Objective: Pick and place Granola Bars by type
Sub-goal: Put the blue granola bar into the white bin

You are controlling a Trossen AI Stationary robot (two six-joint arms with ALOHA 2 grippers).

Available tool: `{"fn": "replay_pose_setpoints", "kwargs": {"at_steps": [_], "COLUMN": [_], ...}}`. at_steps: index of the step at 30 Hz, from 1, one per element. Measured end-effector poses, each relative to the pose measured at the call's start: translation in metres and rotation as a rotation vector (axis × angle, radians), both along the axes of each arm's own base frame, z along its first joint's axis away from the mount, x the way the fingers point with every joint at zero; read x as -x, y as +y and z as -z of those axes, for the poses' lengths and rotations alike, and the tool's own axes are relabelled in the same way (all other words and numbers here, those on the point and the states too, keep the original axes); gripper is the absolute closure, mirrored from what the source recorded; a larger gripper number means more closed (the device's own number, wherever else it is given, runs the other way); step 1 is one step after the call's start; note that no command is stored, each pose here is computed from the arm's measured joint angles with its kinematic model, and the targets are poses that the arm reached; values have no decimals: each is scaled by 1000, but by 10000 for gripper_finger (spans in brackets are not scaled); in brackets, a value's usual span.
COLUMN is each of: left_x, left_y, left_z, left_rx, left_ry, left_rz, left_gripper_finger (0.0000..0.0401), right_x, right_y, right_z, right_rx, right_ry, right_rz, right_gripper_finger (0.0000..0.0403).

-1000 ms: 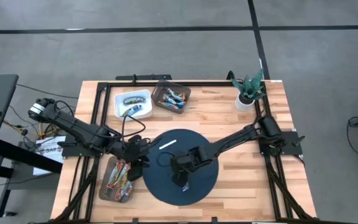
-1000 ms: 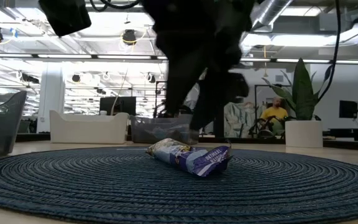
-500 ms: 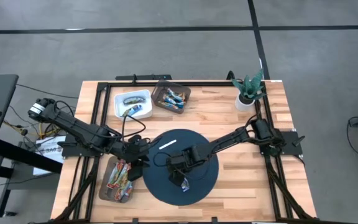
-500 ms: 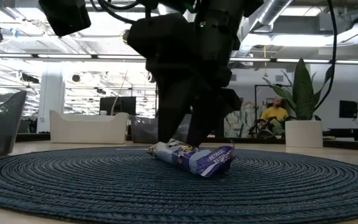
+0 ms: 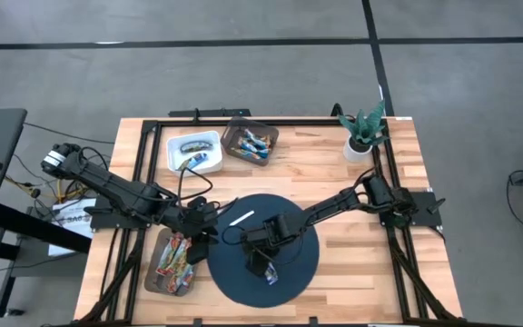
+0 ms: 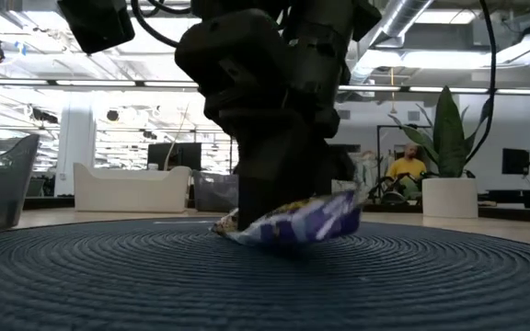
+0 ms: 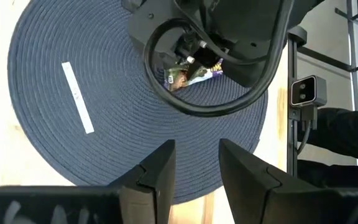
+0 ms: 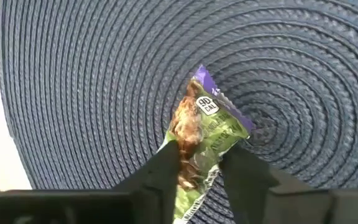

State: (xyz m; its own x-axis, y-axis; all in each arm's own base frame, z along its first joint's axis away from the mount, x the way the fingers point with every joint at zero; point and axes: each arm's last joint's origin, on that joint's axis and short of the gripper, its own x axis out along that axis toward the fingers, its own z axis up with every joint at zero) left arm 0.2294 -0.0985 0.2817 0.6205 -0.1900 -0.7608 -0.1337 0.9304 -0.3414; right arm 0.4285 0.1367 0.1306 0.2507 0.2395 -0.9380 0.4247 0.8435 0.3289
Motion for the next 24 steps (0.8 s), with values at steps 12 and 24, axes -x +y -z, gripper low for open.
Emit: {"fn": "replay_pose_setpoints", "kwargs": {"at_steps": [12, 24], "left_x": [-1, -5], "left_y": [3, 11], "left_z": [0, -10], "left_rx": [-21, -55], "left_ry": [-17, -196], "left_rz": [-110, -475], "left_gripper_finger": [287, 287], "right_x": [0, 16], "right_y": [-18, -61], "right_z": [-17, -132], "right_rx": [27, 136], "right_ry": [-27, -369], "right_rz": [38, 142], "right_gripper_finger": [355, 356]}}
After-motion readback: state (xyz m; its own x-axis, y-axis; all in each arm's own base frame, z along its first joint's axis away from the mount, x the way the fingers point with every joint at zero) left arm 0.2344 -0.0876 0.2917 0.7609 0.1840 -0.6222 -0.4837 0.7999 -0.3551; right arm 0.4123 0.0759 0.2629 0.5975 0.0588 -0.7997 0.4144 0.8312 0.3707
